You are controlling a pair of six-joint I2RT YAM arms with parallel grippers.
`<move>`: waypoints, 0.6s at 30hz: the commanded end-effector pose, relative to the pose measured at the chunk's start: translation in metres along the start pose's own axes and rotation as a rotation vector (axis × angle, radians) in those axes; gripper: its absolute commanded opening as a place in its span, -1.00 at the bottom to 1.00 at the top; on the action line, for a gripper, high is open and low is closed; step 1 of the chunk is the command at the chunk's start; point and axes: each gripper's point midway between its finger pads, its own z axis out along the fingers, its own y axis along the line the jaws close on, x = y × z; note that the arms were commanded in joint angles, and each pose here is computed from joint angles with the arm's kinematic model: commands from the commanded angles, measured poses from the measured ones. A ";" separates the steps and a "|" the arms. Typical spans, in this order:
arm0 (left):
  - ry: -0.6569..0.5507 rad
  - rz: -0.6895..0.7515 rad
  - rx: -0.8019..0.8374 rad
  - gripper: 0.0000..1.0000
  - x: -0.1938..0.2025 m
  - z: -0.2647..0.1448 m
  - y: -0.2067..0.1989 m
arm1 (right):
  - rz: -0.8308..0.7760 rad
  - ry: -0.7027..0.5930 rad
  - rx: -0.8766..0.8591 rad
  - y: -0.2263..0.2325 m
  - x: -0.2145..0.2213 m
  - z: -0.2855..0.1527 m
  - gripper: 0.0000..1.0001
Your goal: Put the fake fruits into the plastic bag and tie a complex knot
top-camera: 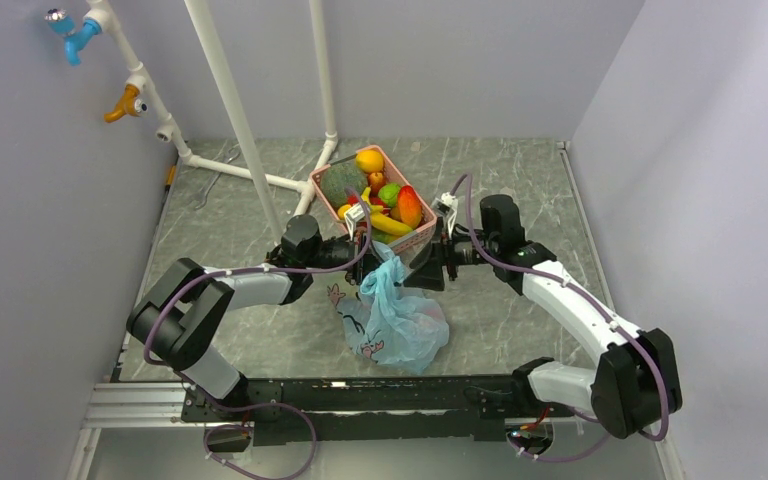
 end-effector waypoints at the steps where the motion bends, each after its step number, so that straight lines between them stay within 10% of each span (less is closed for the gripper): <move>1: -0.011 0.081 0.038 -1.00 -0.009 -0.001 -0.015 | -0.013 0.035 -0.031 0.014 0.007 -0.011 0.29; 5: -0.009 0.082 0.038 -1.00 -0.008 -0.001 -0.014 | -0.029 0.008 -0.052 0.017 0.005 -0.010 -0.09; 18: -0.004 0.094 0.043 -1.00 -0.009 0.001 -0.015 | -0.016 -0.034 -0.120 0.018 -0.010 0.014 -0.15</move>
